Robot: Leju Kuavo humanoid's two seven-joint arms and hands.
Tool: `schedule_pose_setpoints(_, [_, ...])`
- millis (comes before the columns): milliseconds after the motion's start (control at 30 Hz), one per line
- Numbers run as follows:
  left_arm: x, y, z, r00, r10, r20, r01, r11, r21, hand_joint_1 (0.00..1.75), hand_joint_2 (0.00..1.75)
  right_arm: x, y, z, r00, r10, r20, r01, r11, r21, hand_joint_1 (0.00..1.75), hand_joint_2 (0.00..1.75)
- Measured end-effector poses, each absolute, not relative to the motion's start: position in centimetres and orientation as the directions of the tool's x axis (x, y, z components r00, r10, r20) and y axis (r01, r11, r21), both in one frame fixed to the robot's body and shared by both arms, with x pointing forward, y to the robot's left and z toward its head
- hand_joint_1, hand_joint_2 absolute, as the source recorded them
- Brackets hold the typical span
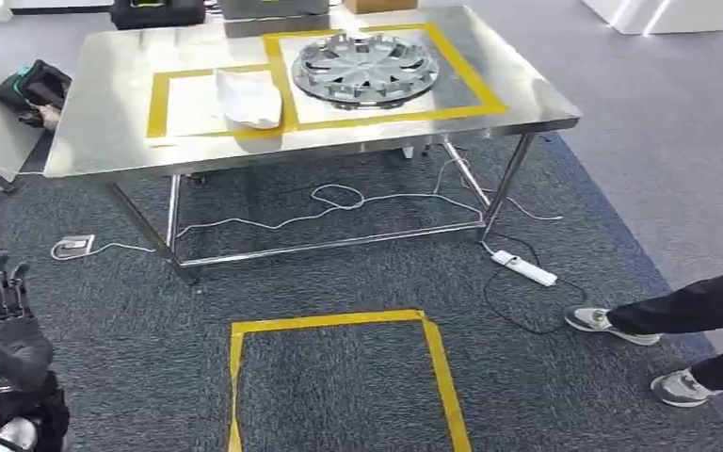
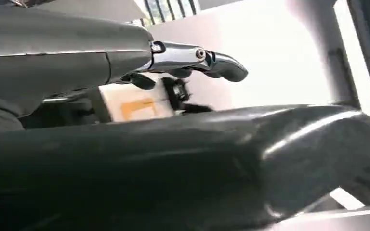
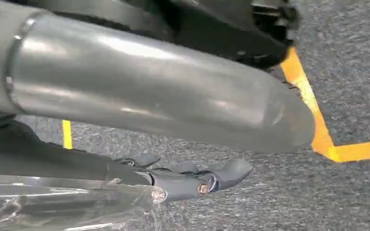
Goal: Take the parts from the cabinet and place them on the table.
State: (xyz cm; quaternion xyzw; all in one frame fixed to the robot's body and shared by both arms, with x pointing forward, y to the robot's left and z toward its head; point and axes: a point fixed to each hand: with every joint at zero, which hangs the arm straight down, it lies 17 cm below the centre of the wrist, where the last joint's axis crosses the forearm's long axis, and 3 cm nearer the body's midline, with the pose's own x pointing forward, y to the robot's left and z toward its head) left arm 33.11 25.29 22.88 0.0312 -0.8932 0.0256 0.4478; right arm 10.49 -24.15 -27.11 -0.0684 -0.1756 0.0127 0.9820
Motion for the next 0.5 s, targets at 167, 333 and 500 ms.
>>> schedule_pose_setpoints(167, [36.1, 24.3, 13.7, -0.374, -0.101, 0.922, -0.054, 0.995, 0.087, 0.00, 0.00, 10.5, -24.0, -27.1, 0.938, 0.059, 0.343, -0.013, 0.991, -0.134, 0.00, 0.00])
schedule_pose_setpoints(333, [36.7, 24.5, 6.0, -0.165, -0.100, 0.981, -0.018, 0.995, 0.098, 0.00, 0.00, 10.2, -23.9, -27.2, 0.938, 0.068, 0.340, -0.024, 0.991, -0.134, 0.00, 0.00])
schedule_pose_setpoints(500, [35.7, 26.8, -8.0, 0.265, -0.052, 0.963, -0.071, 0.995, 0.073, 0.00, 0.00, 10.4, -23.8, -27.2, 0.937, 0.108, 0.332, -0.065, 0.988, -0.139, 0.00, 0.00])
